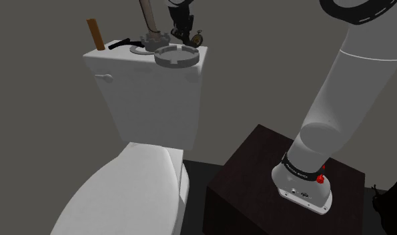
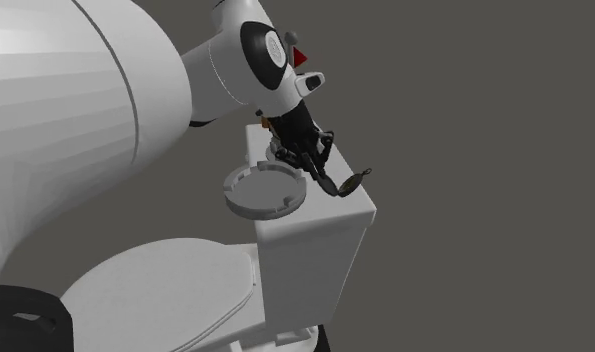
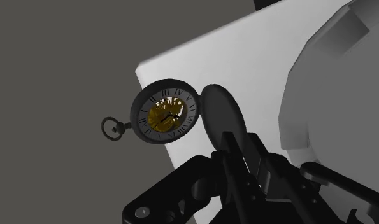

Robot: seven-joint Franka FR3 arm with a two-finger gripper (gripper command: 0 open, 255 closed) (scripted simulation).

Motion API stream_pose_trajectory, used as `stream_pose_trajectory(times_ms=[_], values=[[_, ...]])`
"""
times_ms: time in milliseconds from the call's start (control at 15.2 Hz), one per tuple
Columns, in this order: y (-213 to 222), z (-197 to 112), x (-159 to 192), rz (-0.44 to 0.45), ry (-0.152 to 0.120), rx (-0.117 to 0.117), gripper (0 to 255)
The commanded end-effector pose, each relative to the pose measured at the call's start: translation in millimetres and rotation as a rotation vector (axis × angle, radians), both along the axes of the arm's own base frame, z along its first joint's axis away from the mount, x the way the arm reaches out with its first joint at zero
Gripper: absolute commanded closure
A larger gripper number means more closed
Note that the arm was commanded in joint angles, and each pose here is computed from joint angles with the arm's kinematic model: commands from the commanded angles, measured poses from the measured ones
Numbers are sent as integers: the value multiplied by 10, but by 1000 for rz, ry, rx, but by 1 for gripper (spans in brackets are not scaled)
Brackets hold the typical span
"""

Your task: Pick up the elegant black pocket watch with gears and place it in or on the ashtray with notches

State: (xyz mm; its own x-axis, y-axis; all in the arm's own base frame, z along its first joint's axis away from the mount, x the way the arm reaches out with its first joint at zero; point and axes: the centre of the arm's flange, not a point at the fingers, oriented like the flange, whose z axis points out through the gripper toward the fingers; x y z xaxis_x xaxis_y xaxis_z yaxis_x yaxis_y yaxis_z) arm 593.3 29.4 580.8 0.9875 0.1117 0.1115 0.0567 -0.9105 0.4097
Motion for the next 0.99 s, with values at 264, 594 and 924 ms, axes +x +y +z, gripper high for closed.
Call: stream_pose_trajectory(times_ms=[264,594,924], values=[[-26,234,3,-2,3,0,255],[-26,498,3,-2,3,0,255],[-26,762,3,-2,3,0,255]])
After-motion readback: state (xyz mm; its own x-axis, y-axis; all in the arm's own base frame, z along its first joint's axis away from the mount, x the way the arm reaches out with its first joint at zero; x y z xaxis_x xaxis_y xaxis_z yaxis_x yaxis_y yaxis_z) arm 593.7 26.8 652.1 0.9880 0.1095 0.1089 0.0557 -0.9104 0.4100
